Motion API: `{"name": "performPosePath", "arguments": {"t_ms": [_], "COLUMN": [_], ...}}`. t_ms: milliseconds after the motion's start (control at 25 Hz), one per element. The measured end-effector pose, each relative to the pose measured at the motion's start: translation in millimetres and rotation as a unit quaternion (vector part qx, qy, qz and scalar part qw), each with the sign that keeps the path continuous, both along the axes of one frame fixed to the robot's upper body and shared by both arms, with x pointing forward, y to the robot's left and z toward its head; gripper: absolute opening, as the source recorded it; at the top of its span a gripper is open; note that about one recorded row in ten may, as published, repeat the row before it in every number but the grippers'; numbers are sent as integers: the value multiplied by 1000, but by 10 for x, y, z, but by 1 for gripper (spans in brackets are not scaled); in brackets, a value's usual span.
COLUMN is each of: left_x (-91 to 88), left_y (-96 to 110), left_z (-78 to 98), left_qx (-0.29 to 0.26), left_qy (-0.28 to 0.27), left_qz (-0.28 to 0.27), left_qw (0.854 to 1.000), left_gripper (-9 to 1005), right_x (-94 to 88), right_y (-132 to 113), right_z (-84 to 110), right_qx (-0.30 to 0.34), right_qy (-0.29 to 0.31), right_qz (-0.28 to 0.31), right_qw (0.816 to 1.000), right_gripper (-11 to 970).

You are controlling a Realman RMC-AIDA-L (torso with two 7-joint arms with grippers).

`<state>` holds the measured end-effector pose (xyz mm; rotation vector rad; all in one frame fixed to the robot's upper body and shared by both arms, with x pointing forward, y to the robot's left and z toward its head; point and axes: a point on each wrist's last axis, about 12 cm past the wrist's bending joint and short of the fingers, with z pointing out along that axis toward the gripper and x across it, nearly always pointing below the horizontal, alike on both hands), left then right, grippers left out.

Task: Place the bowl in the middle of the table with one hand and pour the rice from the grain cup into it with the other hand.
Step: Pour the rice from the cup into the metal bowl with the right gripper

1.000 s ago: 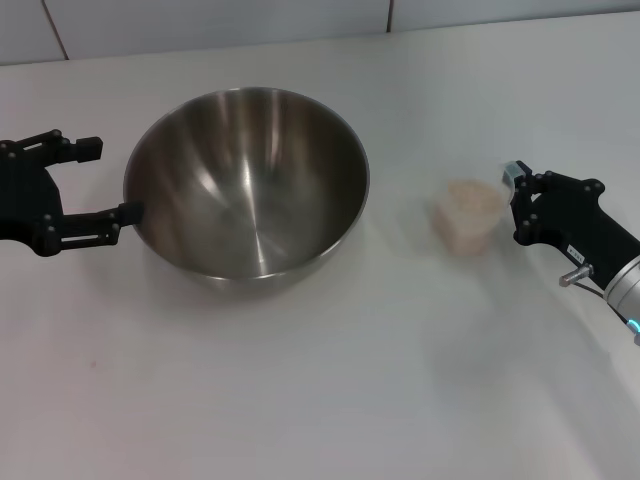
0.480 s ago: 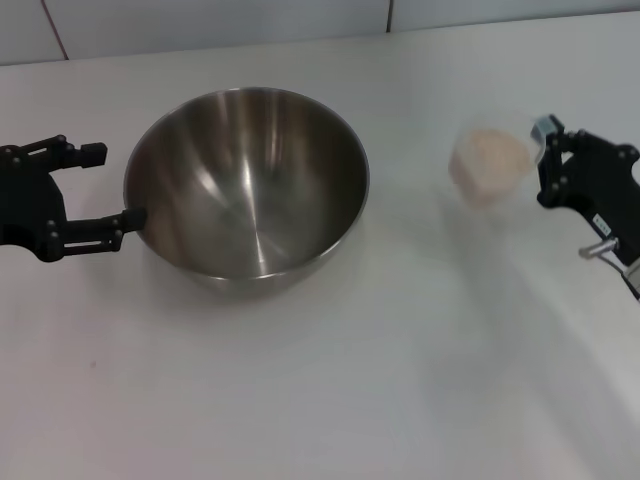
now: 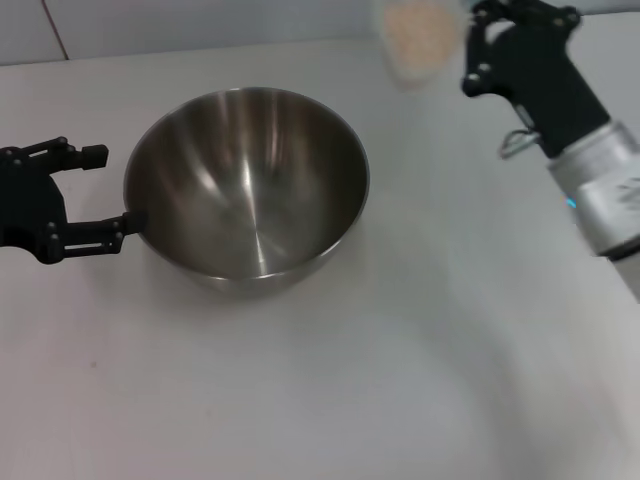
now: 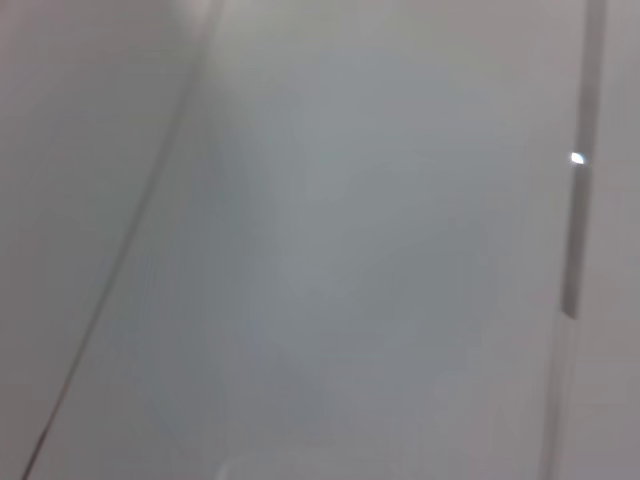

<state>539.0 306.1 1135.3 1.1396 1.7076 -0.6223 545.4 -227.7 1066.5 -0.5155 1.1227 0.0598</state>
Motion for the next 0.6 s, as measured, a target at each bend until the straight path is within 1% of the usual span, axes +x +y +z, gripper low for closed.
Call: {"name": "performPosePath", "arguments": {"t_ms": [40, 80, 120, 160, 200, 240, 280, 320, 360, 440, 480, 520, 600], "left_x": [0, 0, 0, -5, -8, -10, -10, -10, -16, -19, -19, -19, -17], "left_y": [0, 0, 0, -2, -2, -2, -2, -2, -5, -6, -8, -8, -14], "left_z": [0, 0, 0, -3, -6, -7, -7, -7, -7, -5, -3, -3, -1], "left_qx": [0, 0, 0, -1, -1, -1, -1, -1, -2, -3, -4, -4, -4], "left_qy": [0, 0, 0, 1, 1, 2, 2, 2, 3, 4, 4, 4, 4], "left_qz": [0, 0, 0, -1, -1, -1, -1, -1, -3, -4, -5, -5, -6], "left_qw": [1000, 1000, 1000, 1000, 1000, 1000, 1000, 1000, 1000, 1000, 1000, 1000, 1000], "left_gripper": [859, 859, 859, 859, 859, 859, 859, 859, 859, 859, 859, 859, 859], "right_x": [33, 64, 64, 62, 62, 46, -3, -3, -22, -58, -77, -77, -80], "right_y": [84, 236, 236, 369, 369, 430, 551, 551, 588, 667, 718, 718, 754], "right_z": [14, 23, 23, 23, 23, 25, 26, 26, 26, 25, 24, 24, 18], "right_qx": [-29, -83, -83, -144, -144, -179, -256, -256, -280, -341, -379, -379, -411], "right_qy": [-12, -34, -34, -61, -61, -81, -125, -125, -138, -171, -191, -191, -206], "right_qz": [-5, -15, -15, -29, -29, -40, -66, -66, -74, -96, -108, -108, -114], "right_qw": [999, 996, 996, 987, 987, 980, 956, 956, 947, 920, 899, 899, 881], "right_gripper": [8, 8, 8, 8, 8, 8, 8, 8, 8, 8, 8, 8, 8]}}
